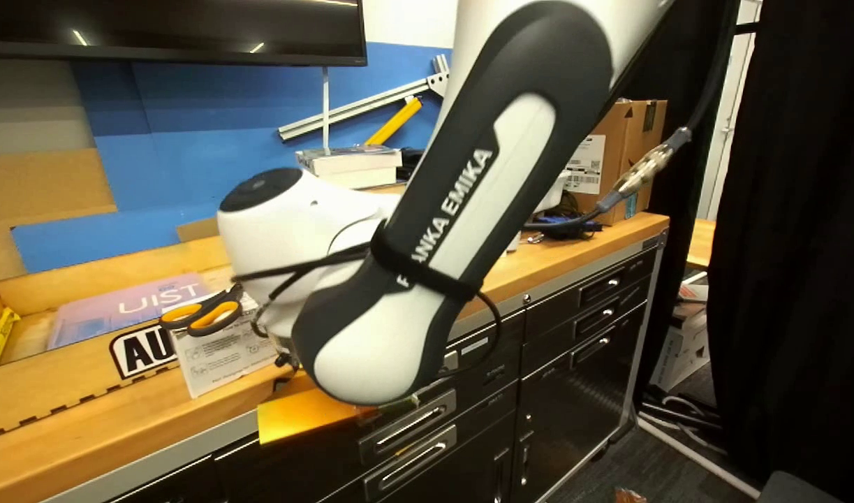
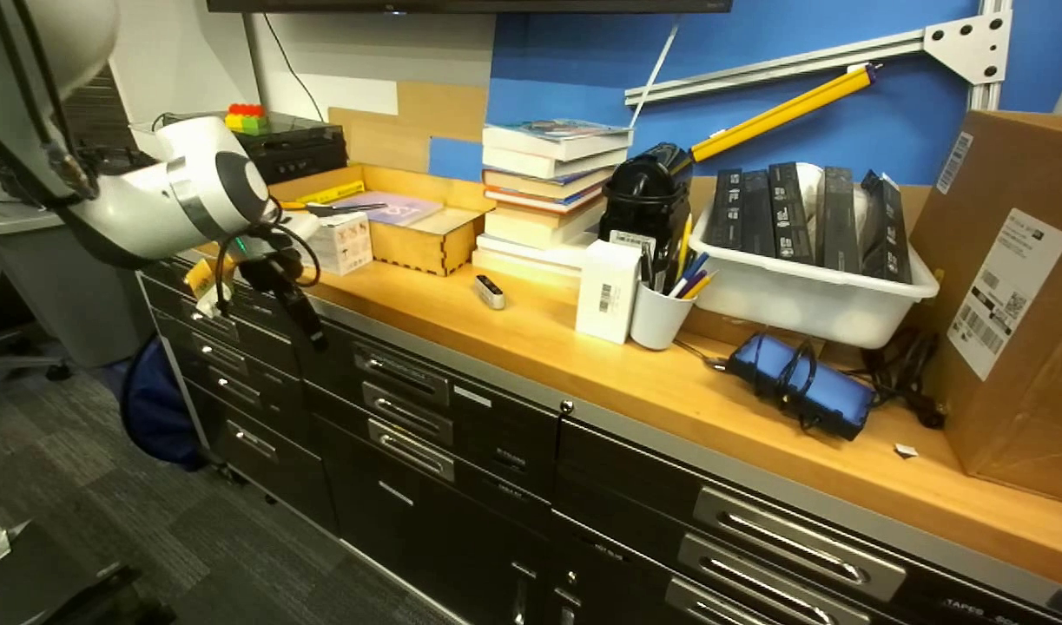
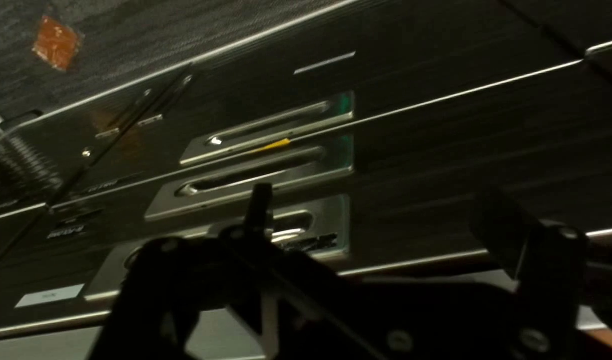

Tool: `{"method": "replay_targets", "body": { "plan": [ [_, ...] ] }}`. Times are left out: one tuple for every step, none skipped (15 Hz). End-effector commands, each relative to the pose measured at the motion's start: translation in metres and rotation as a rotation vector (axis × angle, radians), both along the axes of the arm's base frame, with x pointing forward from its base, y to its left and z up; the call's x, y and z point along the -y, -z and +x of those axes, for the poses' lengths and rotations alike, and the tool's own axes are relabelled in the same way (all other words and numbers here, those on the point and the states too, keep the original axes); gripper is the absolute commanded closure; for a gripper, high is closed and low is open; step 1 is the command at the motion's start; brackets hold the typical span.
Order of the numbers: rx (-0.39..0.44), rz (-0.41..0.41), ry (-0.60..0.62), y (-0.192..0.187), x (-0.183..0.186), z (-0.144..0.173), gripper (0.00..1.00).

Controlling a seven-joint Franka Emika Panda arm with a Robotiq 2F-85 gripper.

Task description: Put the blue object in the drawer and close it

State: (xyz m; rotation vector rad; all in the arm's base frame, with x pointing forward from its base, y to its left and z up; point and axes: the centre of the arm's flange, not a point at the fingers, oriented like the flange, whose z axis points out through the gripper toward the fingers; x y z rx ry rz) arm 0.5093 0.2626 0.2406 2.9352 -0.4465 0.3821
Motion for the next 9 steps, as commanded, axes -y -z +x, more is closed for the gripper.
{"method": "replay_targets", "body": {
  "plan": [
    [-0.097, 0.118, -0.105, -0.084, 0.012, -0.036, 0.00],
    [-0.120, 0.133, -0.130, -0.099, 0.011, -0.044, 0.00],
    [-0.161, 0.139, -0.170, -0.114, 0.011, -0.051, 0.00],
    [-0.204, 0.138, -0.207, -0.127, 0.011, -0.058, 0.00],
    [-0.240, 0.149, -0.230, -0.140, 0.009, -0.063, 0.00],
    [-0.256, 0.148, -0.246, -0.153, 0.007, -0.068, 0.00],
    [-0.269, 0.160, -0.257, -0.168, 0.008, -0.071, 0.00],
    [-0.273, 0.177, -0.239, -0.184, 0.012, -0.072, 0.00],
    [-0.274, 0.175, -0.231, -0.136, -0.011, -0.065, 0.00]
  ]
}}
